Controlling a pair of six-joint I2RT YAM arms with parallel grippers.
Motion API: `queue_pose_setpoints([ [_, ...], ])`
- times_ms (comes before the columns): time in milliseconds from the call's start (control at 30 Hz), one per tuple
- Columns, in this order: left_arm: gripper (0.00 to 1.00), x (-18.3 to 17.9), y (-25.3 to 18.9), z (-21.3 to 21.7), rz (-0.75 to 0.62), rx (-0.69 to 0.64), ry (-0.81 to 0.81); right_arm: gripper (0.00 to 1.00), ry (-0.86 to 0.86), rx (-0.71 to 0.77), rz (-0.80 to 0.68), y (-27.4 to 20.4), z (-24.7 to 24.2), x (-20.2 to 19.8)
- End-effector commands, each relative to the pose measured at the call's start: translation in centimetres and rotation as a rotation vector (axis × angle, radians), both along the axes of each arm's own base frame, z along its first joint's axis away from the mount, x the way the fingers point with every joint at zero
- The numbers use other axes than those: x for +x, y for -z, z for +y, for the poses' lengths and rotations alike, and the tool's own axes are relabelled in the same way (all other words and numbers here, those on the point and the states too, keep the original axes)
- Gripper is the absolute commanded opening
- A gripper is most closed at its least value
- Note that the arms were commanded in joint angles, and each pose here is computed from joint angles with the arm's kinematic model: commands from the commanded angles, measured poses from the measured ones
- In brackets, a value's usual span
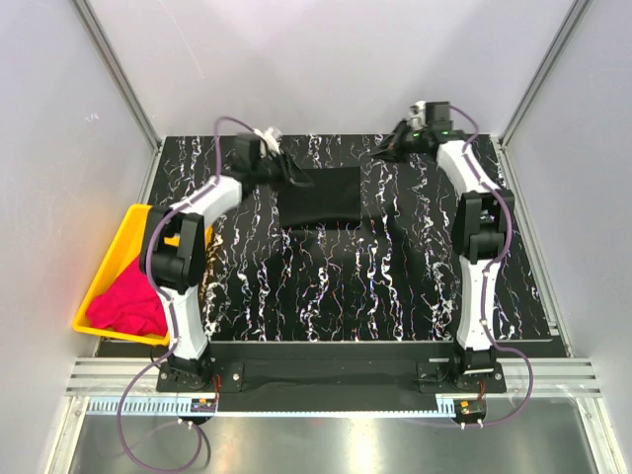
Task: Fold and stack the t-shirts
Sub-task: Fold the tshirt
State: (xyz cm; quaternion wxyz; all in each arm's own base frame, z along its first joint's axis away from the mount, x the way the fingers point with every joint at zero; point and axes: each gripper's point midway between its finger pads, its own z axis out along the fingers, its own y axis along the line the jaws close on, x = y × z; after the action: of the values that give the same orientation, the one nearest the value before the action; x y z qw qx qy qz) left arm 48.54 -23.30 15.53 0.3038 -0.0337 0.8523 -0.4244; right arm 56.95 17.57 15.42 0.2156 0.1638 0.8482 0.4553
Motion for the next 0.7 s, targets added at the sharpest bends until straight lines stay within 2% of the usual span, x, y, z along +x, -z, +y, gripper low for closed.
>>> queue_pose_setpoints([
  [0,0.33,-3.2,0.1,-3.9,0.010,-0.123,0.096,0.10,-0.233,0.028,-0.050,-2.2,7.3,-5.7],
  [133,0.29,-4.0,1.9,-5.9,0.050,-0.171,0.120,0.08,-0.326,0.039,-0.017,-0.2,10.4,-8.7],
  [367,0.24,-3.2,5.0,-5.7,0.085,-0.172,0.074,0.04,-0.368,0.042,0.050,5.3,10.1,-11.6],
  [500,0.24,-3.1,5.7,-5.8,0.100,-0.167,0.075,0.04,-0.380,0.035,0.088,8.0,9.9,-12.5],
  [667,0.24,-2.9,6.8,-6.0,0.122,-0.169,0.077,0.03,-0.368,0.058,0.102,9.1,9.8,-12.2],
])
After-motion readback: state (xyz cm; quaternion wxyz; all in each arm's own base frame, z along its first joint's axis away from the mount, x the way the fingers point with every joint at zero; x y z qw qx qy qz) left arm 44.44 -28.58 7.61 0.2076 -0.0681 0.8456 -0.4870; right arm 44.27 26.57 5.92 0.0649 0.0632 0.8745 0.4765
